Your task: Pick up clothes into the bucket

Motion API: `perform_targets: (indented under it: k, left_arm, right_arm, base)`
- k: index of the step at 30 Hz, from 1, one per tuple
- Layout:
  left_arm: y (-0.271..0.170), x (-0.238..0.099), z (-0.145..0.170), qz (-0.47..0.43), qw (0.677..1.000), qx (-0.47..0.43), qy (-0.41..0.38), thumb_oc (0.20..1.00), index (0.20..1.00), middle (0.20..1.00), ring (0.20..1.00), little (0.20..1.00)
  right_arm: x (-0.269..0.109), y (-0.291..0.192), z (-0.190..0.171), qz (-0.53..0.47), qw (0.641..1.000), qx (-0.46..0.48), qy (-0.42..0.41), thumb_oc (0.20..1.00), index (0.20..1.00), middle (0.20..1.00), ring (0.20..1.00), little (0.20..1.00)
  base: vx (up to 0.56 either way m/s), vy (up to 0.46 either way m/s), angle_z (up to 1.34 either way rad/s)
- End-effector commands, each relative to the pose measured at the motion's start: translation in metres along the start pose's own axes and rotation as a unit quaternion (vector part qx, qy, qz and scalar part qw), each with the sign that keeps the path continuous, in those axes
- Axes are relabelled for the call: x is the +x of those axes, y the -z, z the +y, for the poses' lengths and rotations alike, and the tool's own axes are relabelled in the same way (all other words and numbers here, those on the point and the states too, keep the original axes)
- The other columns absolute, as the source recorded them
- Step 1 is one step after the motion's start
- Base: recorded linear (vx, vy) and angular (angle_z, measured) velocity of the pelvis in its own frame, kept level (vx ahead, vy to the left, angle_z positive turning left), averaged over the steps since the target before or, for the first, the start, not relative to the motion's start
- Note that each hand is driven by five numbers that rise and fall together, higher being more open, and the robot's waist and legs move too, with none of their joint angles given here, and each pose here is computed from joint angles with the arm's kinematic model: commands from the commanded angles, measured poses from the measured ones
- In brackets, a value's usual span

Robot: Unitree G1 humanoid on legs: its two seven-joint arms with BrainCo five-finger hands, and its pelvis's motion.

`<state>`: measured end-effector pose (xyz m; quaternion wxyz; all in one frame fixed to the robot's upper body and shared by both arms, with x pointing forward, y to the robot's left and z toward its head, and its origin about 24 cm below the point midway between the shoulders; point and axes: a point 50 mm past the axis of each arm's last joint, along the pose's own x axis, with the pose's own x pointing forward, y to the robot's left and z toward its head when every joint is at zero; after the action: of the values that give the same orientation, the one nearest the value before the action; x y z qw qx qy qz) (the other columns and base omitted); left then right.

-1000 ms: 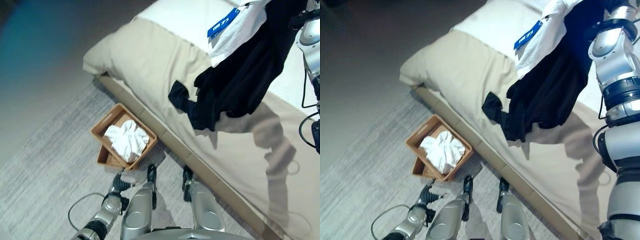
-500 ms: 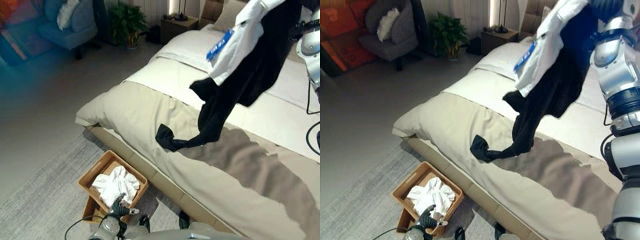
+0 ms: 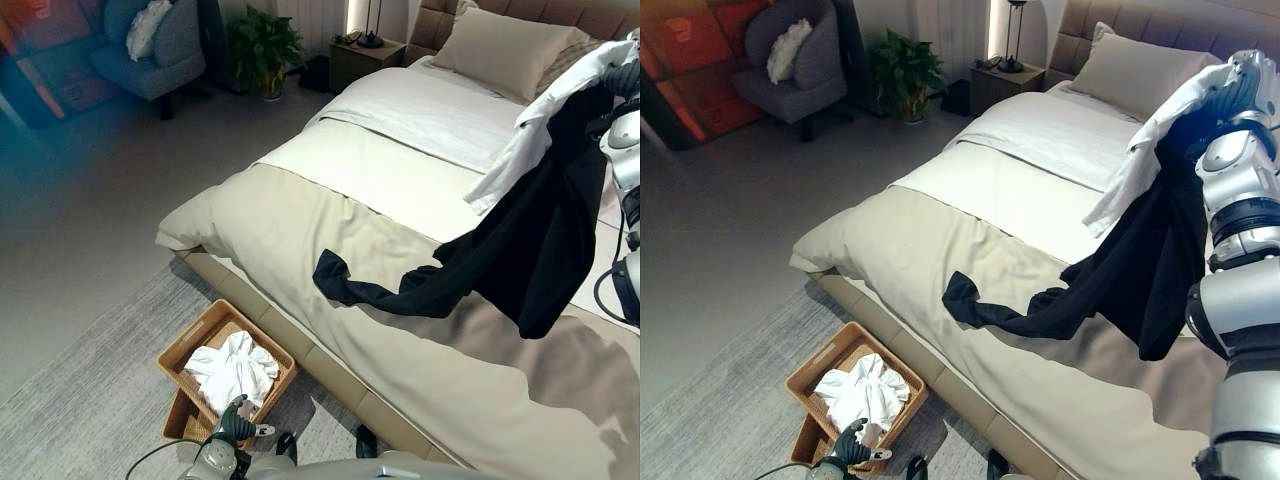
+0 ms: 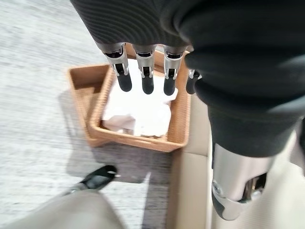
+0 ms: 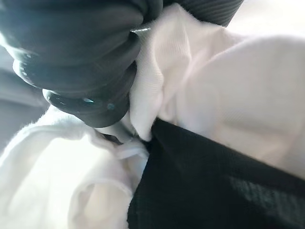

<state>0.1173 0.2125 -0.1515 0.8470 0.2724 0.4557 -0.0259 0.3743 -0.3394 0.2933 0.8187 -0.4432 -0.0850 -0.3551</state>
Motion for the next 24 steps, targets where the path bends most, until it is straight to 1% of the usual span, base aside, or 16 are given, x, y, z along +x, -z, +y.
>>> perform_targets:
  k: [1,4,6,7,8,9,10,17,24]
  left_arm:
    - [-0.003,0.003,0.004,0.003,1.000,0.003,-0.013,1.000,1.000,1.000,1.000,1.000]
    - [-0.012,0.005,0.007,-0.012,1.000,-0.006,-0.015,1.000,1.000,1.000,1.000,1.000]
    - [-0.014,0.006,0.008,-0.018,1.000,-0.009,-0.015,1.000,1.000,1.000,1.000,1.000]
    - [-0.018,0.007,0.010,-0.023,1.000,-0.016,-0.013,1.000,1.000,1.000,1.000,1.000]
    - [-0.019,0.007,0.010,-0.024,0.999,-0.020,-0.014,1.000,1.000,1.000,1.000,1.000]
    - [-0.020,0.007,0.010,-0.025,0.999,-0.020,-0.014,1.000,1.000,1.000,1.000,1.000]
    - [-0.021,0.007,0.010,-0.028,0.999,-0.021,-0.014,1.000,1.000,1.000,1.000,1.000]
    - [-0.030,0.010,0.012,-0.038,0.999,-0.022,-0.021,1.000,1.000,1.000,1.000,1.000]
    - [-0.042,0.012,0.012,-0.055,0.998,-0.025,-0.021,1.000,1.000,1.000,1.000,1.000]
  right_arm:
    - [0.012,-0.034,-0.027,-0.047,0.998,0.035,0.035,1.000,1.000,1.000,1.000,1.000]
    - [0.008,-0.018,-0.012,-0.021,0.999,0.014,-0.020,1.000,1.000,1.000,1.000,1.000]
    - [0.008,-0.015,-0.012,-0.014,0.999,0.013,-0.027,1.000,1.000,1.000,1.000,1.000]
    - [0.007,-0.011,-0.006,-0.008,0.998,-0.001,-0.055,1.000,1.000,1.000,1.000,1.000]
    - [0.007,-0.013,-0.006,-0.008,0.998,-0.003,-0.055,1.000,1.000,1.000,1.000,1.000]
    - [0.008,-0.013,-0.007,-0.006,0.998,-0.004,-0.055,0.583,0.583,0.583,0.583,0.583]
    - [0.007,-0.011,-0.006,-0.004,0.998,-0.005,-0.055,0.200,0.200,0.200,0.200,0.200]
    - [0.007,-0.023,-0.003,-0.025,0.998,0.002,-0.059,0.200,0.200,0.200,0.200,0.200]
    - [0.006,-0.032,0.005,-0.044,0.996,-0.015,-0.073,0.200,0.200,0.200,0.200,0.200]
  base:
    - [-0.07,-0.011,0.15]
    - [-0.06,-0.018,0.14]
    - [-0.02,-0.011,0.11]
    - [-0.01,-0.008,0.13]
    - [-0.01,-0.010,0.18]
    - [-0.01,-0.004,0.19]
    - [0.00,-0.001,0.10]
    - [-0.03,0.001,0.02]
    - [-0.05,-0.004,-0.01]
